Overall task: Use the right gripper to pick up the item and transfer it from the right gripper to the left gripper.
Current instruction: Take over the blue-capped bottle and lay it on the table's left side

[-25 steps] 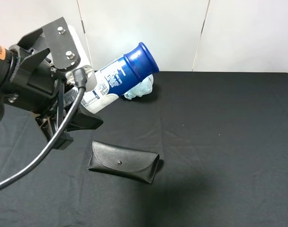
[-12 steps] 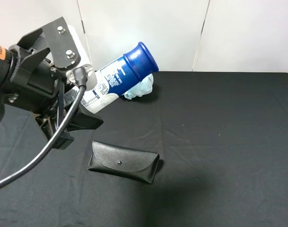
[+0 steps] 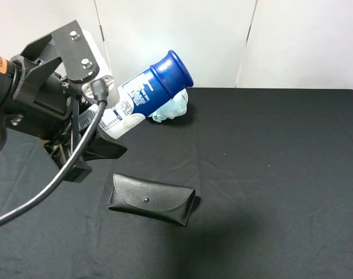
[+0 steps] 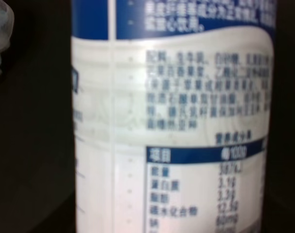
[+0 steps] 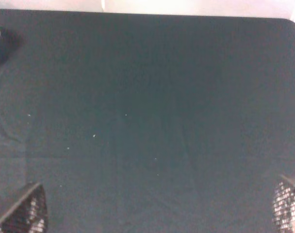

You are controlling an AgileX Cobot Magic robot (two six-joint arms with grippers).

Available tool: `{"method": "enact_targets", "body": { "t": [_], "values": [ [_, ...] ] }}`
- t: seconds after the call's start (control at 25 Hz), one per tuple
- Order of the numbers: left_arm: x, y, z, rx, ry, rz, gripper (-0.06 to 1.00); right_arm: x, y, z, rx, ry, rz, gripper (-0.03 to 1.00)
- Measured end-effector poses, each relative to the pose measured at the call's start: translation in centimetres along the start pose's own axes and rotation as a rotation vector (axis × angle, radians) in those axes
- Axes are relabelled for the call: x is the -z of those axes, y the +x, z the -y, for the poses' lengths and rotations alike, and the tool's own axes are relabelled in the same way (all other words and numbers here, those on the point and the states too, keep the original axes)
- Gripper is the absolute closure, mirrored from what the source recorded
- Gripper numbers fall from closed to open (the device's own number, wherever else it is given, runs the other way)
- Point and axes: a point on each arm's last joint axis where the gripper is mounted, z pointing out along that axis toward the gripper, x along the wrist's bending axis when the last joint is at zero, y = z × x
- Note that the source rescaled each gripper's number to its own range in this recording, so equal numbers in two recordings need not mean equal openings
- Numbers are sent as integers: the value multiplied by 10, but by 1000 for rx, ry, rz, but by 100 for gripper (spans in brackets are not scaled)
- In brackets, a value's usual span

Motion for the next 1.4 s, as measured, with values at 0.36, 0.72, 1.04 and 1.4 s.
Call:
{"method": "enact_targets", "body": {
  "t": [0.36,0.72,1.04,1.4],
  "values": [
    [1,11,6,142,57,-106,89,0,0,0,-2,0,4,-3],
    [21,52,10,392,87,-303,89,0,0,0,-3,0,6,-3],
    [35,80,31,544,123,-401,89,0,0,0,-3,0,6,-3],
    [42,101,48,651,162,-465,89,0,0,0,-3,0,6,-3]
  ]
}}
